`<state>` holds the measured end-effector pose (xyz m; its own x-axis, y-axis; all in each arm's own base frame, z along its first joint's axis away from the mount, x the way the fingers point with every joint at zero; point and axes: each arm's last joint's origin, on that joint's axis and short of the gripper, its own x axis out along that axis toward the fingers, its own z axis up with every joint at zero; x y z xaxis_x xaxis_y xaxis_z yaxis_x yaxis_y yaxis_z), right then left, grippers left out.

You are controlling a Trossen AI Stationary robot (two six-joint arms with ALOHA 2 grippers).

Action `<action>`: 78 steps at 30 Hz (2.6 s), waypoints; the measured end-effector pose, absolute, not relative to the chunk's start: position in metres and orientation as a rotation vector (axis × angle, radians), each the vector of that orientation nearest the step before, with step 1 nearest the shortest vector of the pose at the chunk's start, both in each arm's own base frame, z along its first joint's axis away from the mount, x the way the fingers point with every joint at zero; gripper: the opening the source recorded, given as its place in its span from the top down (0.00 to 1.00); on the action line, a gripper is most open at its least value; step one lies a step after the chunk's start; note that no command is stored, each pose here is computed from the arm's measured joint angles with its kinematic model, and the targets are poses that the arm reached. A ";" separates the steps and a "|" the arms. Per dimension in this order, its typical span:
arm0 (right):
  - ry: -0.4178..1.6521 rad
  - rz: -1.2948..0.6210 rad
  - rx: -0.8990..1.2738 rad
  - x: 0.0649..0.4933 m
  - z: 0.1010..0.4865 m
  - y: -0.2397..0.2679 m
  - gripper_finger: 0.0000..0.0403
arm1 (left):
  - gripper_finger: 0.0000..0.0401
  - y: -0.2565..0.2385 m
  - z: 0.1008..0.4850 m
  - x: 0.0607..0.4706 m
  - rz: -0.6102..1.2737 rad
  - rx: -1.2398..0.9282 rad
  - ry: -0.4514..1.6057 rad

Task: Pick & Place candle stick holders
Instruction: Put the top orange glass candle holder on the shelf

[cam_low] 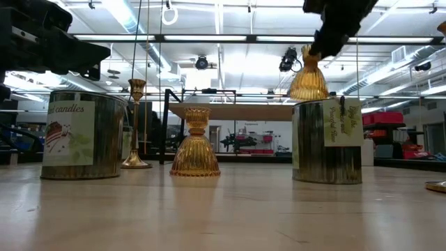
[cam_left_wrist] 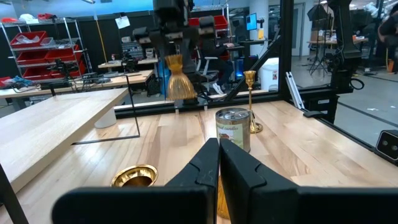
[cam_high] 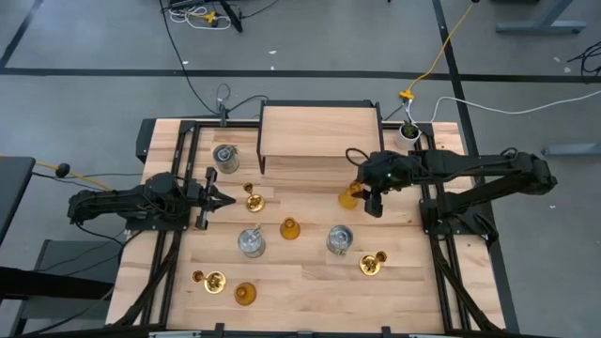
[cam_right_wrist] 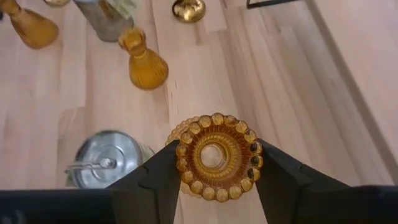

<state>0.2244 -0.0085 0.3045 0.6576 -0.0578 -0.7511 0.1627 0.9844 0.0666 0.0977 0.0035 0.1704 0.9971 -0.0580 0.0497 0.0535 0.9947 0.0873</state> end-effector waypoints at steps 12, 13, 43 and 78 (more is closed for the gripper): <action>0.753 -0.197 0.161 0.222 0.345 -0.028 0.56 | 0.95 0.003 0.170 0.098 -0.056 0.086 -0.052; 0.743 -0.208 0.161 0.221 0.349 -0.030 0.56 | 0.95 0.003 0.170 0.098 -0.056 0.086 -0.053; 0.770 -0.365 0.079 0.288 0.384 -0.112 0.56 | 0.95 0.003 0.170 0.098 -0.056 0.086 -0.052; 0.758 -0.573 0.115 0.298 0.347 -0.206 0.56 | 0.95 0.003 0.170 0.098 -0.056 0.086 -0.052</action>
